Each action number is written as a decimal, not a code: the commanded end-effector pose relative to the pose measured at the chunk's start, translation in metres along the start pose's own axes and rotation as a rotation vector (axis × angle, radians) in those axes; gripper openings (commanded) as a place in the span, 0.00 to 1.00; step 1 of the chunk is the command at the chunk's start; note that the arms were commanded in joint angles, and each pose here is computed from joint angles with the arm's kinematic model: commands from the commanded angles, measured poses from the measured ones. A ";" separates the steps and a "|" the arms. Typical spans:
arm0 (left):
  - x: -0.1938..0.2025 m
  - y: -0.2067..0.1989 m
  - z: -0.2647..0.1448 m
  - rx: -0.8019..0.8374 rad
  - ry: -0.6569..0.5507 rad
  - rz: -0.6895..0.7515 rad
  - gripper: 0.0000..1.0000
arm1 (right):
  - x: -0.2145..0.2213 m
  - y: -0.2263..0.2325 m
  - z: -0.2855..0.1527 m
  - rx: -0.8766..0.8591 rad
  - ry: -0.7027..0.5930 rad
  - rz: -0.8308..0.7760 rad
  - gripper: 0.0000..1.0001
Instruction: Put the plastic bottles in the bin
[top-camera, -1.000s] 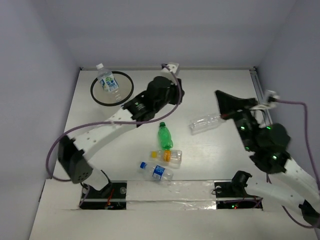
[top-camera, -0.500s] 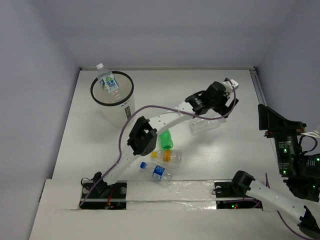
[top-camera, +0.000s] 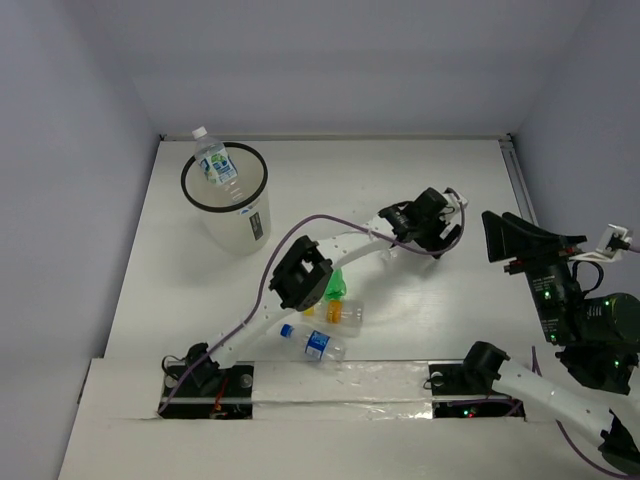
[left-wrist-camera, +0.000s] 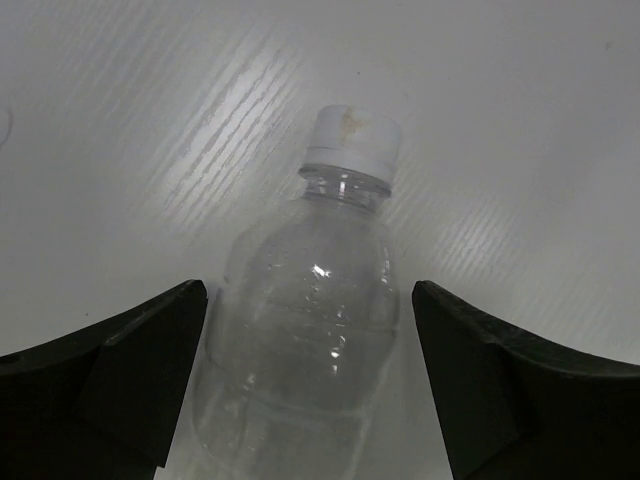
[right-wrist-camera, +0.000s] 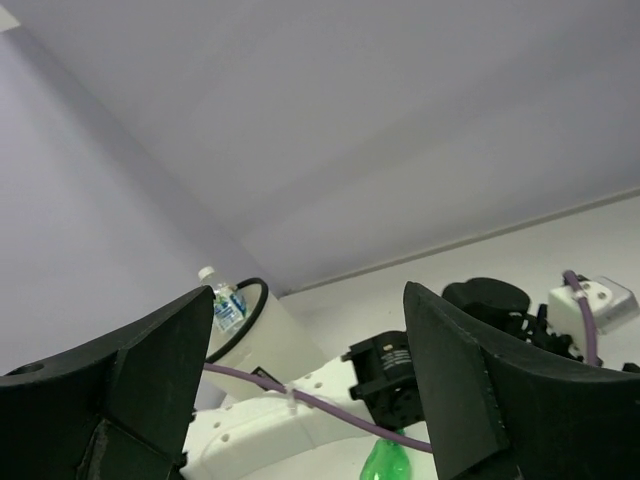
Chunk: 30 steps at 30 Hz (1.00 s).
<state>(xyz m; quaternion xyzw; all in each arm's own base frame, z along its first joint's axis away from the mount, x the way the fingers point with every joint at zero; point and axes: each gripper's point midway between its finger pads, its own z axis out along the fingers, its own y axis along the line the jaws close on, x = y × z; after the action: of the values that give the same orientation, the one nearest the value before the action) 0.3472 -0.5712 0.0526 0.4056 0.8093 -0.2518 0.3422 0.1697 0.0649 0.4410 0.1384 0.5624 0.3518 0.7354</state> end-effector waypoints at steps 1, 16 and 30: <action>-0.013 -0.002 0.005 0.001 -0.056 -0.019 0.78 | 0.006 0.013 0.001 -0.062 0.023 0.008 0.81; -0.200 -0.015 -0.187 0.006 -0.615 -0.062 0.40 | 0.060 0.046 -0.002 -0.285 0.206 -0.091 0.50; -0.150 0.184 -0.561 -0.668 -1.295 -0.323 0.40 | 0.126 0.100 0.006 -0.569 0.329 -0.059 0.50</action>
<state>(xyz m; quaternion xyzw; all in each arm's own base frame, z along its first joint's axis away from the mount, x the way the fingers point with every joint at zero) 0.3575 -0.1925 0.5265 -0.0238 0.5334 -0.2699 0.8013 0.1635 0.2044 0.3972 -0.1184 0.5956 0.4500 0.6548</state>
